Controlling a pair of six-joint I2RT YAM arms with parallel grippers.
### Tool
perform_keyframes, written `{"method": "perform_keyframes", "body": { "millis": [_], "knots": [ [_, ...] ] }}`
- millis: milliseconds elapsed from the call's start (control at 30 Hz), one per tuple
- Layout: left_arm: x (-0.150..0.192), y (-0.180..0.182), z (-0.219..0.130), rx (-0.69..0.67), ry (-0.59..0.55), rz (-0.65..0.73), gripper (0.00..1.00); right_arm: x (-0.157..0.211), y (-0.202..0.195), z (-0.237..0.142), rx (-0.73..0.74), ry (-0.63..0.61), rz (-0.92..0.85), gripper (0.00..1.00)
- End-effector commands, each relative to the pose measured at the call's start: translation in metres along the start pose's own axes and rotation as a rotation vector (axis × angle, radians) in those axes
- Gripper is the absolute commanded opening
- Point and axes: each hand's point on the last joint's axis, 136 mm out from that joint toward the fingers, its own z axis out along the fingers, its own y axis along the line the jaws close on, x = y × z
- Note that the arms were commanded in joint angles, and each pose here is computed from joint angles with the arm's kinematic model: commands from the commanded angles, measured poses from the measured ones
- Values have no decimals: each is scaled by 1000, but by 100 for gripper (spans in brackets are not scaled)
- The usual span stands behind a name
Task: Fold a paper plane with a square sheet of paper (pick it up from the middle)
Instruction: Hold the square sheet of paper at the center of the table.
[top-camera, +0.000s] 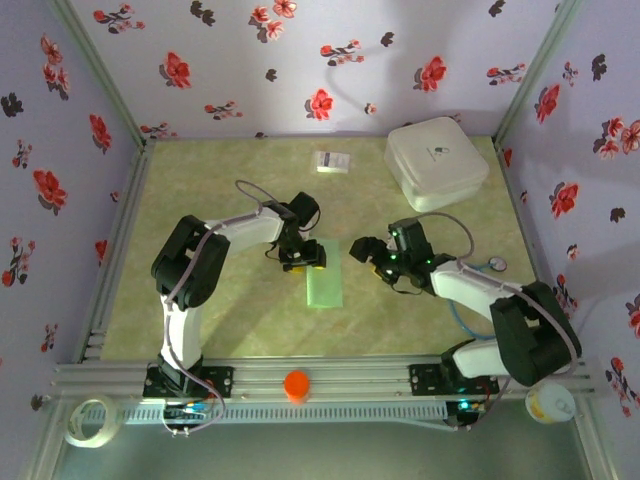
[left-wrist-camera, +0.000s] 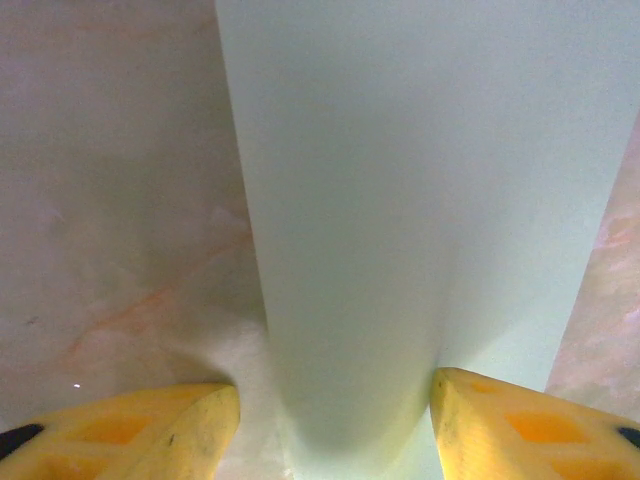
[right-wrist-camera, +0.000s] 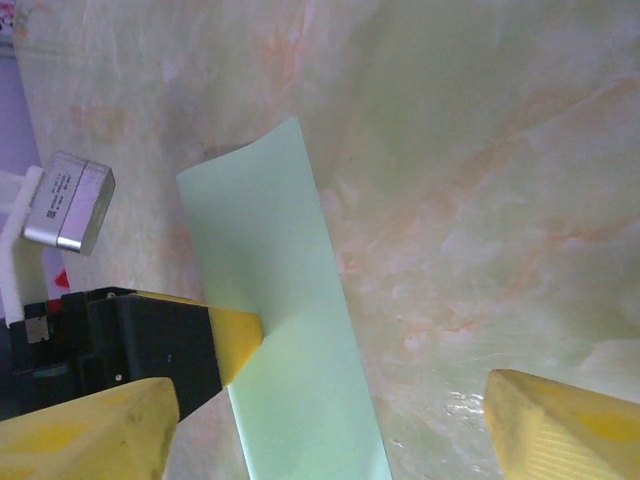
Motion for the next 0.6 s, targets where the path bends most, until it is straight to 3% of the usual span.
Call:
{"method": "perform_keyframes", "body": {
  "millis": [0,233,333,567],
  "knots": [
    [12,67,63,-225,52,11,58,-5,22,8,-67,5,-12,71],
    [11,66,63,-222,50,12,58,-2,25,33,-68,47,-3,34],
    [11,66,63,-220,48,17,58,2,27,43,-78,78,-3,23],
    [10,66,62,-219,47,23,58,8,28,54,-72,108,-7,17]
  ]
}}
